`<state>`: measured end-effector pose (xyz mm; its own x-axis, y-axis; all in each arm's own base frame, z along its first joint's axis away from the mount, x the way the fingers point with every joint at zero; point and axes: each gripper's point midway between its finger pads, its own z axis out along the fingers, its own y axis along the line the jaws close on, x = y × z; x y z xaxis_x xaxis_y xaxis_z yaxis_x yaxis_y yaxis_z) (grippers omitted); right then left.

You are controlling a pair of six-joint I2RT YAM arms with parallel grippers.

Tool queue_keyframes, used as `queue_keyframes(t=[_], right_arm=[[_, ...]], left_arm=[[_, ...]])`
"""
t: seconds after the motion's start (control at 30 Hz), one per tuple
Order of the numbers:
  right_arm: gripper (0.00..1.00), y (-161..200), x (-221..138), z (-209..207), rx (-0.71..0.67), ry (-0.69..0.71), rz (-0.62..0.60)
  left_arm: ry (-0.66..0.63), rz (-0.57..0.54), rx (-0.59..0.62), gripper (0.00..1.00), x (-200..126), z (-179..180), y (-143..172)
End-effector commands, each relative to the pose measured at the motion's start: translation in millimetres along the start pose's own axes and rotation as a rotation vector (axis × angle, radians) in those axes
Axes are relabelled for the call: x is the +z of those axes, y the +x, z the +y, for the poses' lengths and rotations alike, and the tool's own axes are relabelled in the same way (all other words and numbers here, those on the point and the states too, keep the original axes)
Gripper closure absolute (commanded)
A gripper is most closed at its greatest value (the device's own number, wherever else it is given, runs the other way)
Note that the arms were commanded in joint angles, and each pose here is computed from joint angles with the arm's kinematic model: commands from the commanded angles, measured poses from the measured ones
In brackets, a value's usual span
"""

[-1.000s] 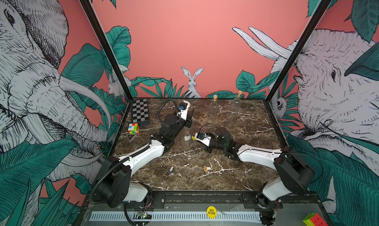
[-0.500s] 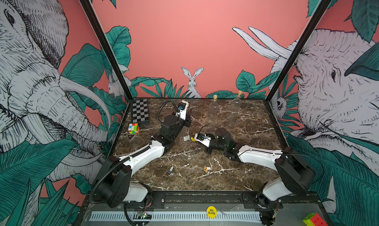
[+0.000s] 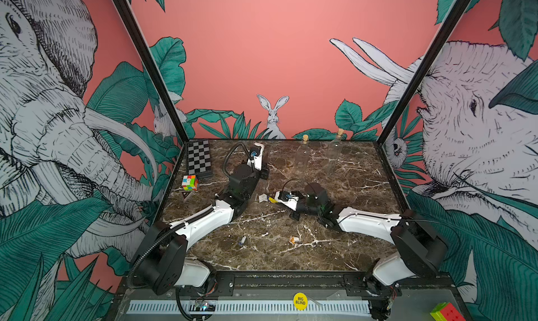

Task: Remove the label from the bottle
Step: Tear open the label from the bottle.

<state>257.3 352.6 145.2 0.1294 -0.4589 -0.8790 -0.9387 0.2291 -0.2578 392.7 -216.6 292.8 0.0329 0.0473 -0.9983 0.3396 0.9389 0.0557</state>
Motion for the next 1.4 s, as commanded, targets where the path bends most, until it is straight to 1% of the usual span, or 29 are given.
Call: queue_keyframes(t=[0.0,0.3,0.7,0.87,1.07,1.37], right_arm=[[1.0,-4.1,-10.6,5.6,0.013,-0.015,-0.012],[1.0,-2.3,-11.8,3.9,0.013,-0.004,-0.003],[1.0,-0.8,-14.5,-1.9,0.013,0.033,0.012],[1.0,0.3,-17.7,-6.6,0.014,0.056,0.026],[1.0,0.2,-22.7,-9.5,0.027,0.07,0.035],[1.0,-4.3,-32.4,-13.0,0.046,0.089,0.038]], left_arm=[[-0.16,0.006,0.177,1.0,-3.3,37.6,1.0],[-0.178,-0.028,0.183,1.0,-5.3,40.6,-7.6],[-0.183,-0.094,0.16,1.0,-7.8,41.2,-23.2],[-0.163,-0.141,0.131,1.0,-10.8,38.1,-30.7],[-0.095,-0.223,0.07,1.0,-11.4,26.5,-39.7],[-0.048,-0.294,0.016,1.0,-5.5,17.0,-44.1]])
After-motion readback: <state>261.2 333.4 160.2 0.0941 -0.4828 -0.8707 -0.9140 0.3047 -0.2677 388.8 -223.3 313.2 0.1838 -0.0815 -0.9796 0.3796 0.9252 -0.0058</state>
